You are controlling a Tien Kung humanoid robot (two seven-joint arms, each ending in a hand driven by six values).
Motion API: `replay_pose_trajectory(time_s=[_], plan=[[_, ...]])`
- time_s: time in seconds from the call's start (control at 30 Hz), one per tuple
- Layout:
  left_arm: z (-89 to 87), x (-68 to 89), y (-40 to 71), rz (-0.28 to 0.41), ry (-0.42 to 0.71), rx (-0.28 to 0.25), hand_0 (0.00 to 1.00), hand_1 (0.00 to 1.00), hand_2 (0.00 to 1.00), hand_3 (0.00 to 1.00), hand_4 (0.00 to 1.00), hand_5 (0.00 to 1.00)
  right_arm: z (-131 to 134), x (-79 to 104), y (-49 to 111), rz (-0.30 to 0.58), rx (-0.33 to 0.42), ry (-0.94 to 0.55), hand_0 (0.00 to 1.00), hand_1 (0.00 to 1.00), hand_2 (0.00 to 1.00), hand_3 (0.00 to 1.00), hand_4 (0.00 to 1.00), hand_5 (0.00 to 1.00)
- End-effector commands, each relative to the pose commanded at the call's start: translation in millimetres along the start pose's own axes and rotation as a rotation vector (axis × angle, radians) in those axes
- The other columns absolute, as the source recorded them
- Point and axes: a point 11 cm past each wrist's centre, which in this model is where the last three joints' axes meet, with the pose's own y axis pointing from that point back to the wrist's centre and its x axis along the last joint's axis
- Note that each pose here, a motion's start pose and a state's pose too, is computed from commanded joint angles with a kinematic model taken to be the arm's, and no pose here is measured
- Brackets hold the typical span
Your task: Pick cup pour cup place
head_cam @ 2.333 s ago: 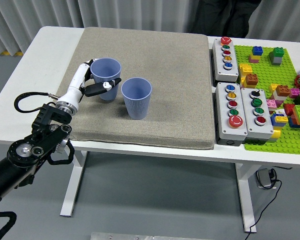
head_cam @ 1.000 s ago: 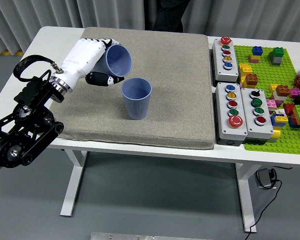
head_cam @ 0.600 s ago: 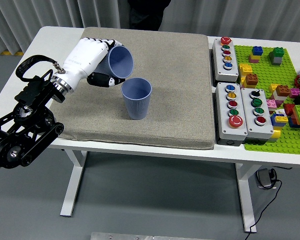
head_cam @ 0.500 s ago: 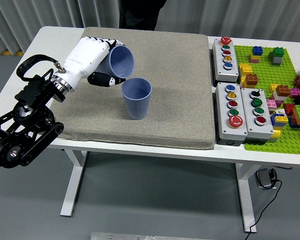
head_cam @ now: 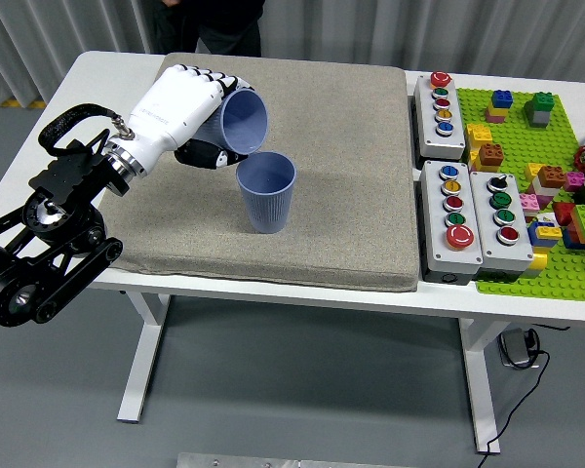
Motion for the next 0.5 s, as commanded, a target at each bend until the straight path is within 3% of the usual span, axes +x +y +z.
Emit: replay_pose_trajectory(time_s=[0.5], plan=[[0.2, 2.7, 1.3, -0.017, -0.072, -0.025, 0.491, 0.490, 0.537, 0.561, 0.851, 0.221, 2.8, -0.1, -0.2, 0.000, -0.006, 0.001, 0.701, 0.692, 0.637, 0.600, 0.066, 0.416]])
